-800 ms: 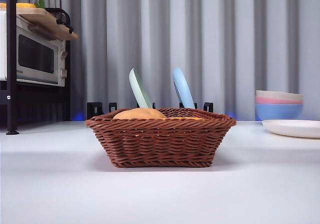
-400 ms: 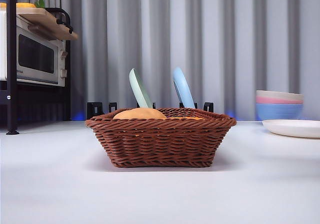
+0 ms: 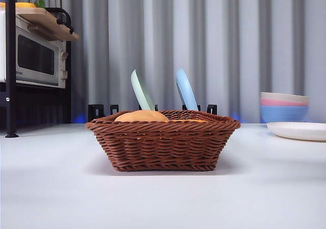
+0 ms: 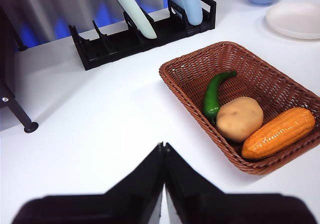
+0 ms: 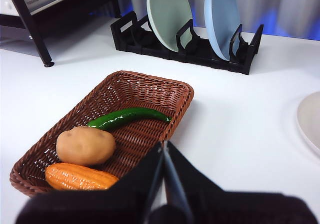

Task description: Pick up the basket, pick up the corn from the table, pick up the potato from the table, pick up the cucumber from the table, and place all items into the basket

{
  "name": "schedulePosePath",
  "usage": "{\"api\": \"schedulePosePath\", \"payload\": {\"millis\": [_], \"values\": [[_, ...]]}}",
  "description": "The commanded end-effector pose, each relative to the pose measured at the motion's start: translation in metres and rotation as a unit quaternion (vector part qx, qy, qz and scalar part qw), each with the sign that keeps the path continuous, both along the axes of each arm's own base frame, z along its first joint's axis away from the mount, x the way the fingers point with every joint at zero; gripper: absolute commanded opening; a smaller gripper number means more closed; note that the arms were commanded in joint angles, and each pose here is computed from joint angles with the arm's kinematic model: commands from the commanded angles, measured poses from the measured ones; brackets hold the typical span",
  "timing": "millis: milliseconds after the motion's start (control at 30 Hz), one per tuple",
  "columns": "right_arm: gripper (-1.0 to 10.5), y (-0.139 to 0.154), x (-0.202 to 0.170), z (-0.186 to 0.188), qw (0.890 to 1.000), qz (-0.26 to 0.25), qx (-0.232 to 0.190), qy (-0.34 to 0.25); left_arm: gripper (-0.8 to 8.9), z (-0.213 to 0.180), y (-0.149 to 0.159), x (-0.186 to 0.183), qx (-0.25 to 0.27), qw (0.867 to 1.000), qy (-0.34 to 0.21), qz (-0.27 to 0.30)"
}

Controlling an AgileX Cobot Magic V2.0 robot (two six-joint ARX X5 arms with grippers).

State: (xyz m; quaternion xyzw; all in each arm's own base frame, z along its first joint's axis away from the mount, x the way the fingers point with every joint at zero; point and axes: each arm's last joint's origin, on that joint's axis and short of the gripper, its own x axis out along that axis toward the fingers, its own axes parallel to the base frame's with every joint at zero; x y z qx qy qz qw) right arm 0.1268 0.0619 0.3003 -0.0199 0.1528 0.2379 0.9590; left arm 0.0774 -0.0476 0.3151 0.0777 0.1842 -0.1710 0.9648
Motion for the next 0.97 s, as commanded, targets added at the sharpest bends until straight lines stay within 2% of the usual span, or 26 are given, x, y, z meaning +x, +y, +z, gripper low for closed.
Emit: {"api": "schedulePosePath", "payload": {"millis": [33, 133, 400, 600, 800, 967], "values": [[0.0, 0.000, 0.000, -0.001, 1.000, -0.001, 0.004, 0.002, -0.03, -0.001, 0.000, 0.000, -0.003, 1.000, 0.002, 0.003], [0.0, 0.000, 0.000, -0.002, 1.000, -0.001, 0.004, 0.002, -0.03, -0.001, 0.003, -0.002, 0.021, 1.000, -0.014, -0.001], [0.0, 0.000, 0.000, -0.002, 1.000, -0.001, 0.004, 0.003, -0.03, -0.015, 0.019, 0.002, -0.030, 0.996, -0.070, 0.055], [0.0, 0.000, 0.000, -0.002, 1.000, -0.001, 0.004, 0.003, -0.03, -0.070, 0.031, 0.008, -0.057, 0.988, -0.114, 0.088], [0.0, 0.000, 0.000, -0.002, 1.000, -0.001, 0.004, 0.003, -0.03, -0.128, 0.039, 0.014, -0.057, 0.986, -0.103, 0.116], [0.0, 0.000, 0.000, -0.002, 1.000, -0.001, 0.004, 0.003, -0.03, -0.155, 0.041, 0.015, -0.053, 0.986, -0.087, 0.129]]}}
